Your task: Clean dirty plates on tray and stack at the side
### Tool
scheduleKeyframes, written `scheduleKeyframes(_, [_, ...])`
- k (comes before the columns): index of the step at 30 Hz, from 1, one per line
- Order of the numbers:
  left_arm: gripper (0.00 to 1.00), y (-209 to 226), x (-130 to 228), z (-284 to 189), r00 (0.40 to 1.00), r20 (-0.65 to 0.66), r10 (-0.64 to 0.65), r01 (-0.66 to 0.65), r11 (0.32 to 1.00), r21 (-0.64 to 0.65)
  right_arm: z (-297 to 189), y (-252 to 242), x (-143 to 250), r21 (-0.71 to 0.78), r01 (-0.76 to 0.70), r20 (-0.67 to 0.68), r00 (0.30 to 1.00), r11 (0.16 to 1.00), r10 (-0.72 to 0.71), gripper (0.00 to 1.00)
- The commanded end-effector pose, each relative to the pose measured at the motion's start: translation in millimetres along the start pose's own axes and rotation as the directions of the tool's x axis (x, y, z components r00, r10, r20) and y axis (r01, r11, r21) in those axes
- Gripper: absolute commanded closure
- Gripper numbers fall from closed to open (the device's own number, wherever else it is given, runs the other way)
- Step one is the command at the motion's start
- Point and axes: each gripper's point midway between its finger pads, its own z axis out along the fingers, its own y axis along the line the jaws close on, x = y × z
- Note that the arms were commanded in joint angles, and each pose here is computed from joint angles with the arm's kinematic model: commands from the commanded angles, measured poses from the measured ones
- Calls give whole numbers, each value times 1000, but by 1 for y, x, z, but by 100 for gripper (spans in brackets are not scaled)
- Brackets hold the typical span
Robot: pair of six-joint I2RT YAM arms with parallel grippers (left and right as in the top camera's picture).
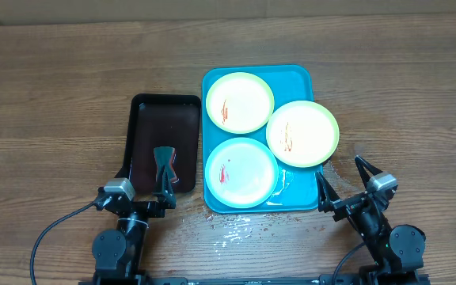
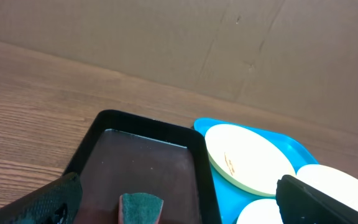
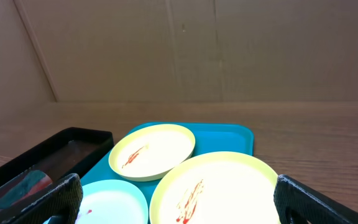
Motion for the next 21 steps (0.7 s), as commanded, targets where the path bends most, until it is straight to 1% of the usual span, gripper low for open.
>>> scheduleKeyframes(1, [0, 2, -1, 0, 1000, 7, -14, 14, 1000, -7, 0, 1, 1, -7, -1, 6, 1000, 1000, 1, 0])
scheduleKeyframes(6, [0, 2, -1, 0, 1000, 8, -14, 14, 1000, -7, 0, 1, 1, -7, -1, 6, 1000, 1000, 1, 0])
scheduleKeyframes(8, [0, 13, -5, -1, 999, 30, 24, -22, 997, -69, 0, 1, 1, -7, -1, 6, 1000, 1000, 1, 0])
scheduleKeyframes(10, [0, 24, -9, -2, 998, 50, 27, -20, 990, -137, 0, 0, 0, 0, 1, 9, 1000, 1000, -1, 0])
scheduleKeyframes(12, [0, 23, -15, -2, 997, 78, 4, 7, 991, -134, 0, -5, -7, 30, 6, 41, 999, 1000, -7, 0])
scheduleKeyframes(14, [0, 23, -16, -3, 996, 86, -10, 21, 991, -133, 0, -5, -7, 29, 5, 41, 999, 1000, -7, 0])
scheduleKeyframes(15, [0, 22, -17, -2, 996, 89, -23, 34, 992, -122, 0, -3, -7, 19, 5, 40, 999, 1000, -6, 0])
scheduleKeyframes(16, [0, 15, -19, -2, 994, 94, -48, 56, 995, -85, 0, 1, -7, -2, 7, 37, 999, 1000, -7, 0])
scheduleKeyframes(19, [0, -8, -29, -2, 992, 118, -52, 47, 998, 43, -1, 11, -9, -61, 7, 34, 999, 998, -5, 0])
scheduleKeyframes(21, [0, -17, -38, -4, 988, 145, -50, 37, 995, 88, -3, 16, -15, -78, 6, 26, 1000, 997, -4, 0])
